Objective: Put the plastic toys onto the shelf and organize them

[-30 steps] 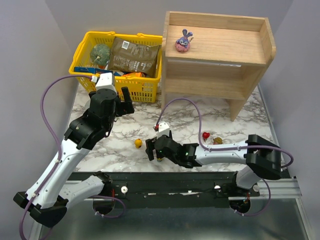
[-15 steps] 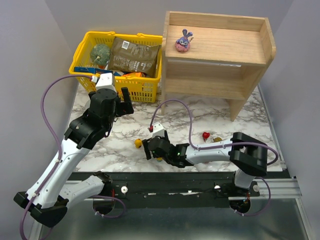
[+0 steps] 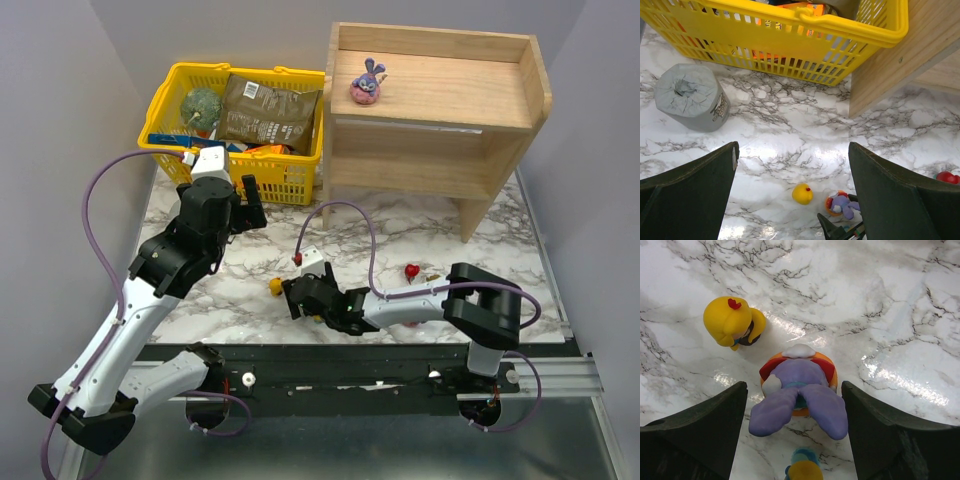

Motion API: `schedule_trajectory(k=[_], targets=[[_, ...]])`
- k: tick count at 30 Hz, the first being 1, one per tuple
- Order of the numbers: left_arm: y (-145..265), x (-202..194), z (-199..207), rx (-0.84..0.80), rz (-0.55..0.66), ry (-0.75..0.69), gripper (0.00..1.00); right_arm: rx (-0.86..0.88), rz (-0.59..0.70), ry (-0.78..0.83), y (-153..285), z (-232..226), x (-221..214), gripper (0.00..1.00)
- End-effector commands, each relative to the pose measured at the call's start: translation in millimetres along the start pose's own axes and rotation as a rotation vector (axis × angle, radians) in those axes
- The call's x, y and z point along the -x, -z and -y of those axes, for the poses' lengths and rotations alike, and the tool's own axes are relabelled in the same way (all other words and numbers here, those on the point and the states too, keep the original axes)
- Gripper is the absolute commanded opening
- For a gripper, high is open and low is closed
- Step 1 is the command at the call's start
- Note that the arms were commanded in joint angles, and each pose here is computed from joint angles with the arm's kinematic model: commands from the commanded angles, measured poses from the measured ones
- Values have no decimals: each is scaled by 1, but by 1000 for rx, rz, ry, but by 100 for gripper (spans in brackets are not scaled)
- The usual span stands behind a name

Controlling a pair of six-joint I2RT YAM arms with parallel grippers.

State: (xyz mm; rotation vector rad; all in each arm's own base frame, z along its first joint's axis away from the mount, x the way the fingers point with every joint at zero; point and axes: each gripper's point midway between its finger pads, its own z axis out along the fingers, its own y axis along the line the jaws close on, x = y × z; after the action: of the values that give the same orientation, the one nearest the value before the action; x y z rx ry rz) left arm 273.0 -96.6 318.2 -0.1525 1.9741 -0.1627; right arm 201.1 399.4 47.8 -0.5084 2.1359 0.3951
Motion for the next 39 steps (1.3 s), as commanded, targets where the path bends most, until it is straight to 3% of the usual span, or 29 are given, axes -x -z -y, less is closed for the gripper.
schedule_trajectory(k=[1,10,14,17,21,24,34,39], targets=[[-1,-10,-3,-3,-30,-26,99,-52,48,-8,-6,1,10,83],[-4,-15,-6,6,-42,-31,99,-83,38,-6,-12,4,6,80],[-5,-16,-7,7,-45,-35,99,-101,44,-19,-10,9,8,73],[-5,-15,-7,8,-44,-37,99,-103,51,-26,-8,9,11,60],[-5,-15,-9,10,-44,-38,99,-95,75,-37,-1,8,25,31],[-5,-15,-9,10,-44,-35,99,-98,94,-44,5,7,40,16],[-7,-12,-8,9,-35,-27,99,-158,82,-110,80,52,129,10],[-10,-17,-8,9,-40,-6,99,-190,152,-186,154,96,214,10]])
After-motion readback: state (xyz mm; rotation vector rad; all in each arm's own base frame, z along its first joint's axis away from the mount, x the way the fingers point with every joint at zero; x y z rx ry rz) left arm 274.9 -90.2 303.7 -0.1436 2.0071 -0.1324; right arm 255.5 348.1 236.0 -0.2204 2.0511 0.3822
